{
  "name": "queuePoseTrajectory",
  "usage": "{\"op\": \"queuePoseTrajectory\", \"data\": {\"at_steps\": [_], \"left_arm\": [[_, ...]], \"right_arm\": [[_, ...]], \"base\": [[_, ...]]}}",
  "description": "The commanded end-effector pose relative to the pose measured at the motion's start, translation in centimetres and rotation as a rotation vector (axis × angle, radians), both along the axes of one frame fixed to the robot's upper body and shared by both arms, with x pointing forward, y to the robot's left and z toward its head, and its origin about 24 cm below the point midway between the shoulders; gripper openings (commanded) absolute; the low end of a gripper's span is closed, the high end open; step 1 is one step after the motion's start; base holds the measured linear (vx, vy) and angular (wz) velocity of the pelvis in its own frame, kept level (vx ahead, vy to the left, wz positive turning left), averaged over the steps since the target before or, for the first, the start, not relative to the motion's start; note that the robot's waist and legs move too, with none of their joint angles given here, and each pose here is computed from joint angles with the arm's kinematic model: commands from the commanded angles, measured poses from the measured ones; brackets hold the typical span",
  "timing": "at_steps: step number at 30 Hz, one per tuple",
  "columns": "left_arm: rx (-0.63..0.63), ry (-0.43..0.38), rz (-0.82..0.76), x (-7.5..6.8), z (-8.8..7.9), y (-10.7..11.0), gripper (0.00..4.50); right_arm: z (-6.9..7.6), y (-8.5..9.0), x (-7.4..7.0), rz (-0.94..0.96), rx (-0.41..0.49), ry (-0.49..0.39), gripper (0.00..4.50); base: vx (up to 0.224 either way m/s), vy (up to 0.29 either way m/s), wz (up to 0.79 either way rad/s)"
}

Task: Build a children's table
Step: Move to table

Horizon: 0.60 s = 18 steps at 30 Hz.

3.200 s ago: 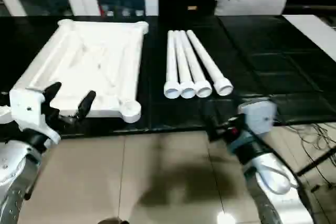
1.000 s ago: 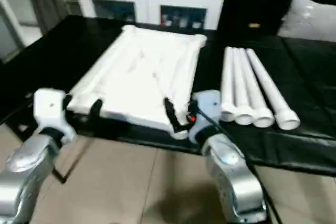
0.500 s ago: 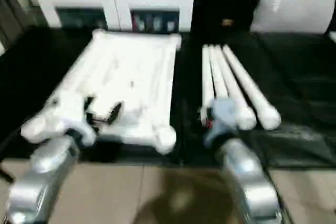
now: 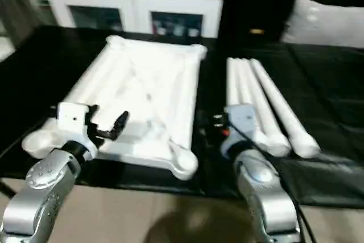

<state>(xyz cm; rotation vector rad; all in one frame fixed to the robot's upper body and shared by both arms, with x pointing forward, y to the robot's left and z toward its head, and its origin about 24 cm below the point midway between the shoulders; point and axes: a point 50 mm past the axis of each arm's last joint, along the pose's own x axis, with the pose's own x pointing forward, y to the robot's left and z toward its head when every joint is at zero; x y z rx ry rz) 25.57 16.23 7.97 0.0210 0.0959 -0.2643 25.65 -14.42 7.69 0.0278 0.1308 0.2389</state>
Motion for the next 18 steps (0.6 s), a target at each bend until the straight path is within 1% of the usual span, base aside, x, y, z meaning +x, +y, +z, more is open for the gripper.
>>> {"op": "queuePoseTrajectory", "data": {"at_steps": [1,3,8,12,14,16,18], "left_arm": [[0.0,-0.013,-0.02,0.0,0.3,-0.3,4.47],[0.002,-0.021,-0.032,-0.1,0.4,-0.6,4.47],[0.001,-0.024,-0.05,-0.2,0.5,-0.8,4.47],[-0.009,-0.021,-0.054,-0.3,0.5,-0.9,4.47],[-0.011,-0.018,-0.061,-0.3,0.4,-1.1,4.47],[-0.014,-0.015,-0.066,-0.3,0.3,-1.2,4.47],[-0.021,-0.01,-0.062,-0.3,0.1,-1.4,4.47]], "right_arm": [[0.6,-0.3,-0.1,-0.015,-0.005,-0.032,4.5],[1.0,-0.2,-0.1,0.012,0.009,-0.056,4.5],[1.0,-0.1,0.1,0.013,-0.002,-0.063,4.5],[0.8,-0.4,-0.1,-0.004,0.0,-0.045,4.5],[0.7,-0.5,-0.3,-0.002,-0.005,-0.034,4.5],[0.5,-0.7,-0.4,0.005,-0.011,-0.021,4.5],[0.7,-0.7,-0.4,0.021,-0.002,-0.031,4.5]], "base": [[0.115,0.009,0.05],[0.103,0.01,0.08],[0.076,0.001,0.05],[0.138,-0.048,0.04],[0.0,0.0,0.0],[0.032,-0.063,-0.33],[0.02,-0.054,-0.45]]}}
